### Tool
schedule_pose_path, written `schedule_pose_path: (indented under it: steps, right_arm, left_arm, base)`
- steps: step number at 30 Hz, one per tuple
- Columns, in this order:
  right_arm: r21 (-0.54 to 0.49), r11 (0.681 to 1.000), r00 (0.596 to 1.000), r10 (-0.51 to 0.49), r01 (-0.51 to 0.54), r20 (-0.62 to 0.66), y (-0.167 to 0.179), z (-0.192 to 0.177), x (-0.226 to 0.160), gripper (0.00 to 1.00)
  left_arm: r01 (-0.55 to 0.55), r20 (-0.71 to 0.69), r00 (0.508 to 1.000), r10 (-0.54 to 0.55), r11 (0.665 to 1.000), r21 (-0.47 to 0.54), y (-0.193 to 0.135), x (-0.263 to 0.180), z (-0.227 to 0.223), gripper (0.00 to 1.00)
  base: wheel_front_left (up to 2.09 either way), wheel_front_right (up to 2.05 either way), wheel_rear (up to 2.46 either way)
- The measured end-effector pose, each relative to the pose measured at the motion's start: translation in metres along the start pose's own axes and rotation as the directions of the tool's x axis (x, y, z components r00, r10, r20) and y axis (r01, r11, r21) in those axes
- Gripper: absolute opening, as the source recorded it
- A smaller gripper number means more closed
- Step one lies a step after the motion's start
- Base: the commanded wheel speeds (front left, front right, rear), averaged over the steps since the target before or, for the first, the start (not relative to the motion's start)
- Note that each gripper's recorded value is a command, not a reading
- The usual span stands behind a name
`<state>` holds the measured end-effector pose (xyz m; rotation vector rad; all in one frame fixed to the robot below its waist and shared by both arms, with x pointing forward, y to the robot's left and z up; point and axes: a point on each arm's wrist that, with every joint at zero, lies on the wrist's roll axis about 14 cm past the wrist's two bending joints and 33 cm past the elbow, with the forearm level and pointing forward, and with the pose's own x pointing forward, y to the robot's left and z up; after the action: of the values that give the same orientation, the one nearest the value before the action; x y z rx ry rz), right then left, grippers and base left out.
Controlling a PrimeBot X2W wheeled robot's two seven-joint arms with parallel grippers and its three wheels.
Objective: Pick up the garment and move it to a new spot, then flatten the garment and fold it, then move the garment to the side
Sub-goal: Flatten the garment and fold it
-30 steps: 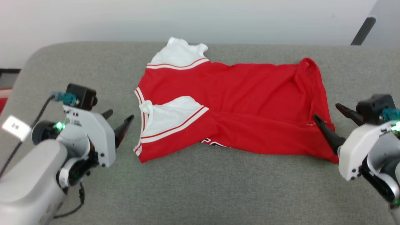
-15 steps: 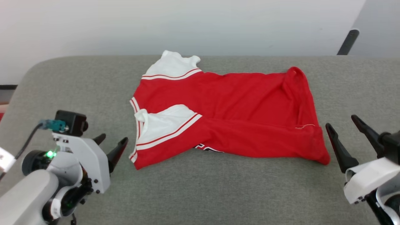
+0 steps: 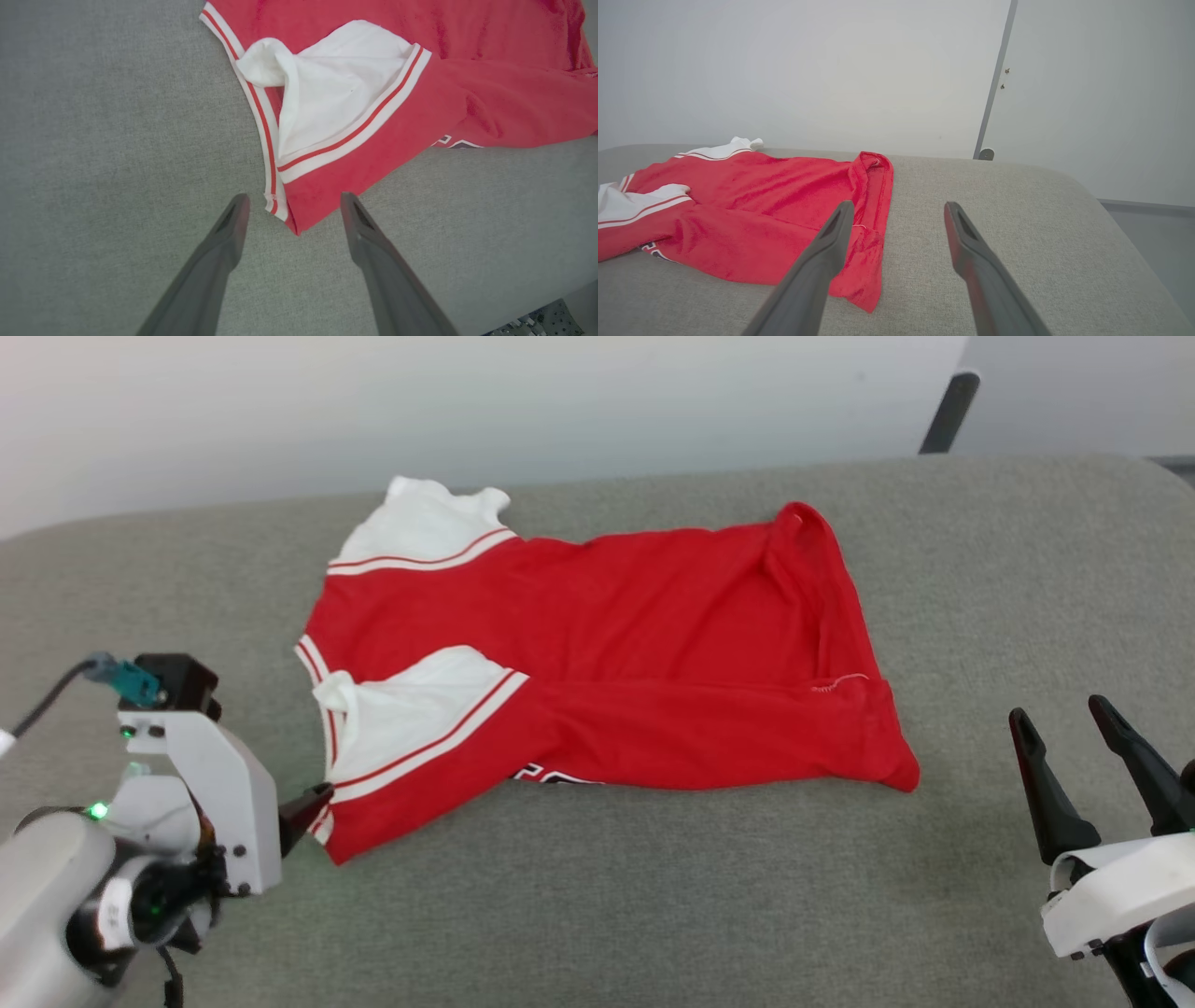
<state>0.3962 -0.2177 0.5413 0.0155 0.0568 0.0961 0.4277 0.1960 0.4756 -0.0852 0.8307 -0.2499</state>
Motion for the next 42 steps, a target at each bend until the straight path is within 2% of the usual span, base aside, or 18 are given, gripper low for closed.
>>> schedule_pose_path:
  steps: [9, 27, 28, 29, 30, 37, 42]
  right_arm:
    - [0.024, 0.998, 0.997, -0.063, 0.064, -0.05, -0.016, -0.018, -0.005, 1.0]
    - [0.036, 0.995, 0.991, -0.092, 0.096, -0.098, -0.022, -0.029, -0.004, 1.0]
    - [0.036, 0.995, 0.991, -0.091, 0.095, -0.1, -0.022, -0.029, -0.004, 1.0]
    - [0.039, 0.995, 0.99, -0.09, 0.094, -0.106, -0.022, -0.03, -0.004, 1.0]
    - [0.043, 0.995, 0.99, -0.087, 0.093, -0.111, -0.021, -0.031, -0.003, 1.0]
    - [0.061, 0.997, 0.969, -0.034, 0.051, -0.244, -0.014, -0.05, -0.001, 1.0]
    - [0.069, 0.997, 0.921, 0.009, 0.019, -0.389, -0.009, -0.07, 0.005, 1.0]
  left_arm:
    - [-0.02, -0.202, 0.979, 0.011, 0.999, -0.04, 0.008, 0.036, -0.021, 1.0]
    - [-0.03, -0.351, 0.936, 0.03, 1.0, 0.005, 0.013, 0.07, -0.046, 1.0]
    - [-0.028, -0.361, 0.932, 0.027, 1.0, 0.003, 0.012, 0.07, -0.049, 0.85]
    - [-0.023, -0.366, 0.93, 0.023, 1.0, 0.004, 0.012, 0.071, -0.049, 0.38]
    - [-0.022, -0.367, 0.93, 0.022, 1.0, 0.004, 0.013, 0.072, -0.049, 0.0]
    - [-0.02, -0.349, 0.937, 0.022, 1.0, 0.011, 0.016, 0.076, -0.043, 0.0]
    - [-0.02, -0.339, 0.94, 0.025, 1.0, 0.019, 0.017, 0.079, -0.039, 0.0]
  base:
    - [0.0, 0.0, 0.0]
    - [0.0, 0.0, 0.0]
    - [0.0, 0.0, 0.0]
    - [0.0, 0.0, 0.0]
    - [0.0, 0.0, 0.0]
    - [0.0, 0.0, 0.0]
    - [0.0, 0.0, 0.0]
